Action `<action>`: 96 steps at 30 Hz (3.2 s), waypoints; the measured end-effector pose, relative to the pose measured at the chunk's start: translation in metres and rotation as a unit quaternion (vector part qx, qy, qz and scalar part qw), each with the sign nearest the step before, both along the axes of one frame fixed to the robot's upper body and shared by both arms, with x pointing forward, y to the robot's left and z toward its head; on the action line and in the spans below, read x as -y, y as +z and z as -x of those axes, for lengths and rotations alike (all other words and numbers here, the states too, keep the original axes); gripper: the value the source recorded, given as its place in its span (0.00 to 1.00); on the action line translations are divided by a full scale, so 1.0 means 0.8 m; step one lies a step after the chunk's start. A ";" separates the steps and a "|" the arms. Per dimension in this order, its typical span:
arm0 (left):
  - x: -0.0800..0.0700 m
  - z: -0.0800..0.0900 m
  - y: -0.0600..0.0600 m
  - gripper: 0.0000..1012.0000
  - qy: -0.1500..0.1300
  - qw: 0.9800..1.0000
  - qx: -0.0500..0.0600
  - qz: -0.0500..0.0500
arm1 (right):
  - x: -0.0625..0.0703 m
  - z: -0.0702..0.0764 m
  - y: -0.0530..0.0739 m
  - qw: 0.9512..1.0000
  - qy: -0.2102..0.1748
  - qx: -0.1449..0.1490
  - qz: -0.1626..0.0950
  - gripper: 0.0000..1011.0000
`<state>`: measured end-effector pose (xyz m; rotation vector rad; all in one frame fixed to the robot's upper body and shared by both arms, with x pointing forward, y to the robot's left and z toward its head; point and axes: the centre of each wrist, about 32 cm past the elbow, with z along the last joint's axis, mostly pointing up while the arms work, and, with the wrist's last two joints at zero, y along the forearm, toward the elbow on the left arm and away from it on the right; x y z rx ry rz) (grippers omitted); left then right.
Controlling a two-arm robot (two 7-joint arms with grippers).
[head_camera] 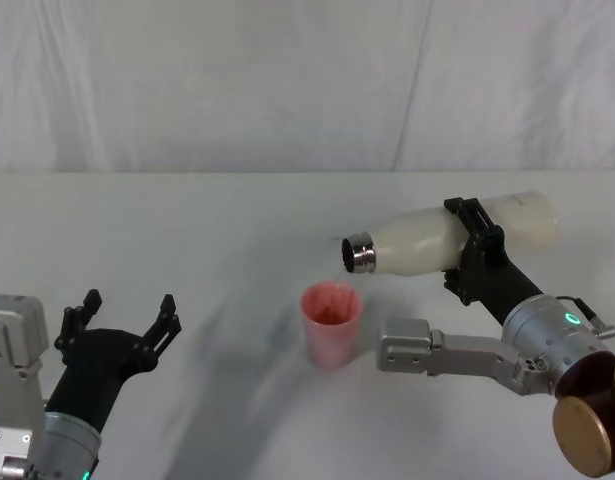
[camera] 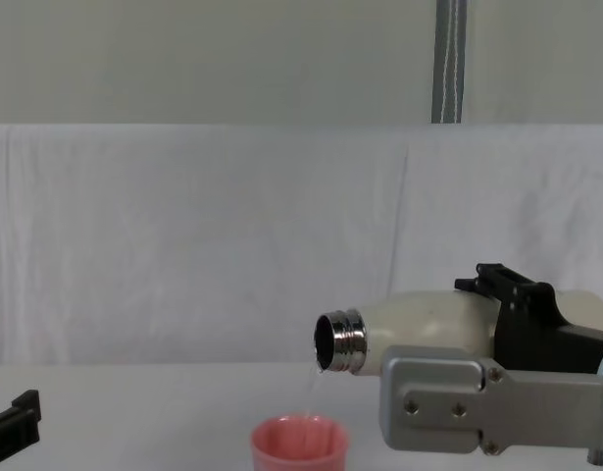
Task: Grasp the thermos with one hand and pour water into the cup lid.
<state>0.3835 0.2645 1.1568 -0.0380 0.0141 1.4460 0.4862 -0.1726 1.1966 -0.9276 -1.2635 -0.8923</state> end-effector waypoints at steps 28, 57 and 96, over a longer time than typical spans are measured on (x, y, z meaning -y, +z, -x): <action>0.000 0.000 0.000 0.99 0.000 1.000 0.000 0.000 | -0.001 0.006 -0.002 0.993 0.027 -0.025 -0.112 0.94; 0.000 0.000 0.000 0.99 0.000 1.000 0.000 0.000 | 0.022 0.007 -0.006 0.937 0.026 -0.041 -0.345 0.94; 0.000 0.000 0.000 0.99 0.000 1.000 0.000 0.000 | 0.062 0.008 -0.014 0.813 -0.014 -0.099 -0.574 0.94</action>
